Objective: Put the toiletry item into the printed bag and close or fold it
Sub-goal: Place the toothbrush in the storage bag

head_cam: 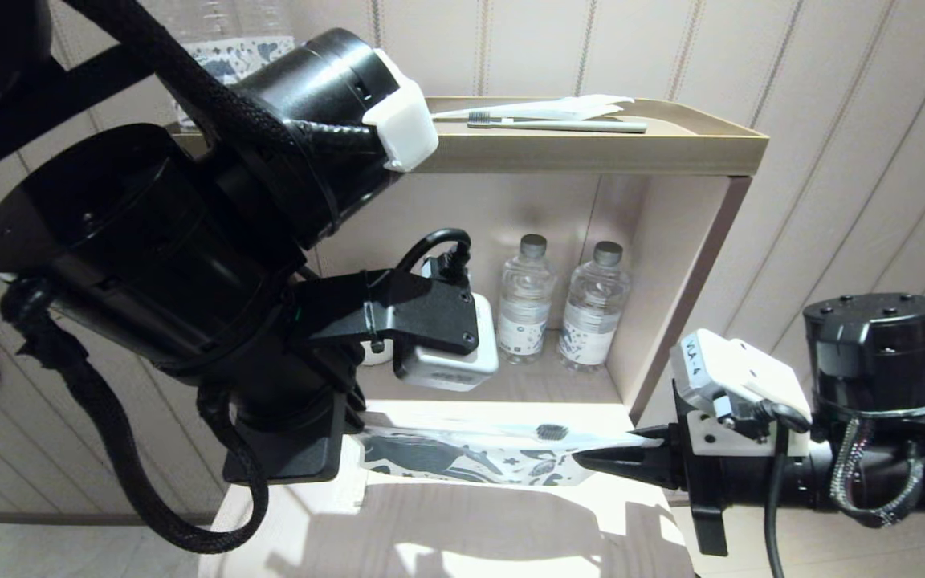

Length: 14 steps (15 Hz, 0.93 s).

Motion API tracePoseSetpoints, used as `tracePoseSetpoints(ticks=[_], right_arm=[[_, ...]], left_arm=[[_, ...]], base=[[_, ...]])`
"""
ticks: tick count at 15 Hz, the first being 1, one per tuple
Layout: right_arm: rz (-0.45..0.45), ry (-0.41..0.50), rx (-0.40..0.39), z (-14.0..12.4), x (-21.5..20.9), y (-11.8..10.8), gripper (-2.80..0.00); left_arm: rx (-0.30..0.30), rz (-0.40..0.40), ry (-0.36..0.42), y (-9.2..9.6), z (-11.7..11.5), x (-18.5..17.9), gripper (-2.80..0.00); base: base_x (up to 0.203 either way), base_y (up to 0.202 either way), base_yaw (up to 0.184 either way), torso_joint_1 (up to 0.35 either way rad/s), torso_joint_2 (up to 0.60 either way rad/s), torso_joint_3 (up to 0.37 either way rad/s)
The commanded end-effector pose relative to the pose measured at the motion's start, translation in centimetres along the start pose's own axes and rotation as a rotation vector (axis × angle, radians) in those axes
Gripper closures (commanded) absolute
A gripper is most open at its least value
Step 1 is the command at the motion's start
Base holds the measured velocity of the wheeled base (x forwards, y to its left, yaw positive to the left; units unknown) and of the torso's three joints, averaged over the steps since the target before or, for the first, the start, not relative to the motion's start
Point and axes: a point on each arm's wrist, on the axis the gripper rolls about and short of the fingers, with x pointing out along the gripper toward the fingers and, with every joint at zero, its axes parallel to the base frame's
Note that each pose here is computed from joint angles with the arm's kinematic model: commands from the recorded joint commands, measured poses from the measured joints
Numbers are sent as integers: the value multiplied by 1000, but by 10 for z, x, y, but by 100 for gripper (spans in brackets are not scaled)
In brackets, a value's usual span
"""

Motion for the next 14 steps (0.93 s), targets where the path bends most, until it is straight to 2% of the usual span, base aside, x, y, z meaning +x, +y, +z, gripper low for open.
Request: tracePoseSetpoints(ticks=[1,7,14], right_arm=[[3,-8,-7,1,-1,1,0],[28,-56,-42,13,-12,13,0],[55,-61,-35,13,-12,14,0]], left_arm=[[16,-8,5,-2,3,2,0],[45,-22,-26,-10,11,0,0],[20,-31,-32,-12,15,2,0]], base=[[0,0,0,0,0,0],[0,0,0,0,0,0],[0,0,0,0,0,0]])
